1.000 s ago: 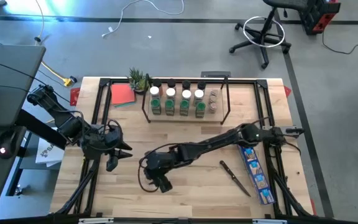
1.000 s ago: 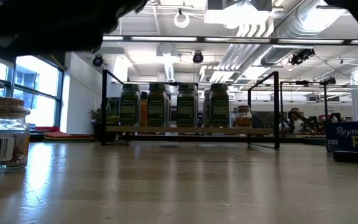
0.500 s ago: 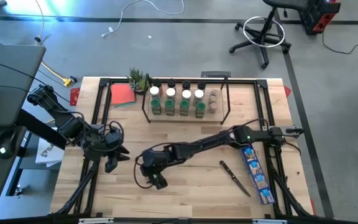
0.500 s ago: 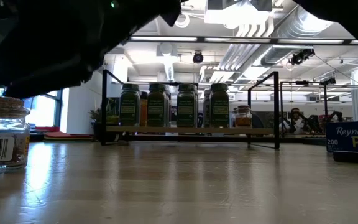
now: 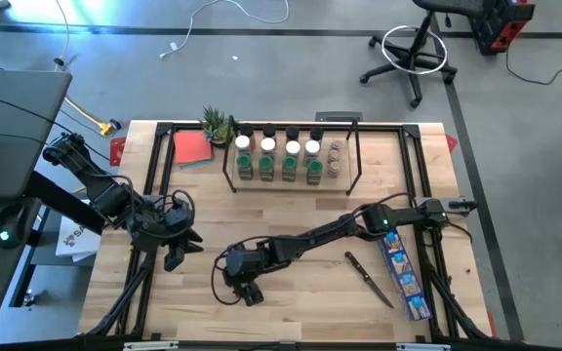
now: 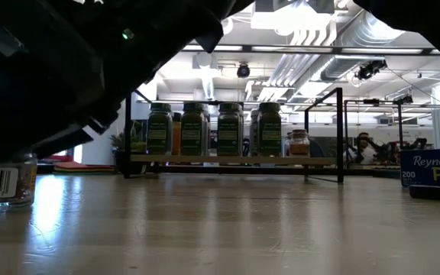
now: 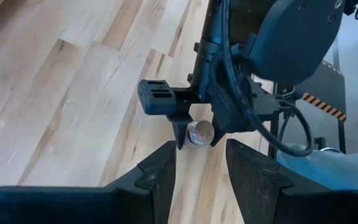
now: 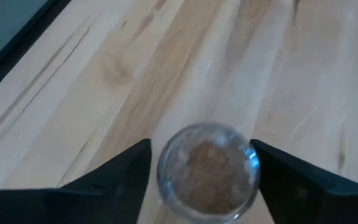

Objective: Shelf spices
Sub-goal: Put the transparent seasoning bottle on the shelf aligned with the other transparent seasoning bottle

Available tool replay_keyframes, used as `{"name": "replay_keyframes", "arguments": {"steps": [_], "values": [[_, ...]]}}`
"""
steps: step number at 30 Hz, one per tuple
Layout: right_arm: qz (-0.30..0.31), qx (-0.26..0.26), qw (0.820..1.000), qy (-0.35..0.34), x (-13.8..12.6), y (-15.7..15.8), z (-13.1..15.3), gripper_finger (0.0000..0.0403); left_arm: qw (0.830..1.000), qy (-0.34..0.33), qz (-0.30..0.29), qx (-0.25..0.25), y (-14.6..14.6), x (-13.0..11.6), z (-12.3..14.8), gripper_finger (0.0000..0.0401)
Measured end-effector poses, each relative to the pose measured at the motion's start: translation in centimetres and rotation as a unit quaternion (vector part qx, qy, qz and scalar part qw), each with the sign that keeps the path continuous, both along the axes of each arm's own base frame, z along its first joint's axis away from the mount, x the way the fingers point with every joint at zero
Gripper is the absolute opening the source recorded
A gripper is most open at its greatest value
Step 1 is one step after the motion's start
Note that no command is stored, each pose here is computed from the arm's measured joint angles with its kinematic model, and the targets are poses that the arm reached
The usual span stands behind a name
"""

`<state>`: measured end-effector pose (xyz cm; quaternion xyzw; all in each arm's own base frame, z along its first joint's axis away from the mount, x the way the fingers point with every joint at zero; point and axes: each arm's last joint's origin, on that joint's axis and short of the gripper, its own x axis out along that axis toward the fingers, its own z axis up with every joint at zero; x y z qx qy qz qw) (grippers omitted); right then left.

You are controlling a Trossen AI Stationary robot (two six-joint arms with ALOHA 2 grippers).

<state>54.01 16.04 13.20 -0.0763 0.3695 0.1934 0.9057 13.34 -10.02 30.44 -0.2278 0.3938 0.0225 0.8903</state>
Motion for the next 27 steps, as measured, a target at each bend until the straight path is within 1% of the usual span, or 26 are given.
{"name": "replay_keyframes", "arguments": {"steps": [4, 5, 7, 9, 11, 14, 15, 17, 21, 23, 25, 27], "values": [[-0.013, -0.002, 1.0, -0.005, 0.1, -0.1, 0.1, 0.0162, 1.0, -0.002, -0.011, 0.01, 0.0, 0.0, 0.0, 0.0135], [-0.019, -0.001, 1.0, -0.001, 0.0, -0.2, 0.4, 0.0158, 1.0, -0.002, -0.012, 0.012, 0.0, 0.0, 0.0, 0.0135], [-0.034, -0.009, 0.999, 0.018, -0.2, -0.6, 1.2, 0.0158, 1.0, -0.002, -0.013, 0.012, 0.0, 0.0, 0.0, 0.0135], [-0.054, -0.018, 0.998, 0.032, -0.3, -1.5, 2.6, 0.0158, 1.0, -0.002, -0.012, 0.012, 0.0, 0.0, 0.0, 0.0135], [-0.074, -0.027, 0.996, 0.037, -0.5, -2.7, 4.9, 0.0158, 1.0, -0.002, -0.013, 0.013, 0.0, 0.0, 0.0, 0.0135], [-0.093, -0.026, 0.995, 0.027, -1.0, -4.5, 8.9, 0.0158, 1.0, -0.004, -0.012, 0.019, 0.0, 0.0, 0.0, 0.0135], [-0.101, -0.023, 0.994, 0.03, -1.3, -5.2, 10.1, 0.0158, 1.0, -0.006, -0.011, 0.021, 0.1, 0.0, 0.0, 0.0135], [-0.109, -0.009, 0.993, 0.051, -2.1, -6.5, 11.7, 0.0158, 1.0, -0.008, -0.008, 0.025, 0.1, 0.0, 0.0, 0.0135], [-0.129, -0.013, 0.986, 0.108, -4.5, -8.2, 14.1, 0.0158, 0.999, -0.012, -0.004, 0.031, 0.1, 0.0, 0.0, 0.0135], [-0.135, -0.006, 0.982, 0.13, -6.0, -8.5, 15.3, 0.0158, 0.999, -0.015, -0.004, 0.037, 0.2, 0.0, 0.0, 0.0135], [-0.135, 0.003, 0.979, 0.153, -7.5, -8.3, 15.7, 0.0158, 0.999, -0.019, -0.004, 0.047, 0.2, 0.0, 0.0, 0.0135], [-0.147, 0.01, 0.973, 0.176, -9.1, -7.7, 15.7, 0.0158, 0.998, -0.023, -0.004, 0.057, 0.2, 0.1, 0.0, 0.0135]]}}
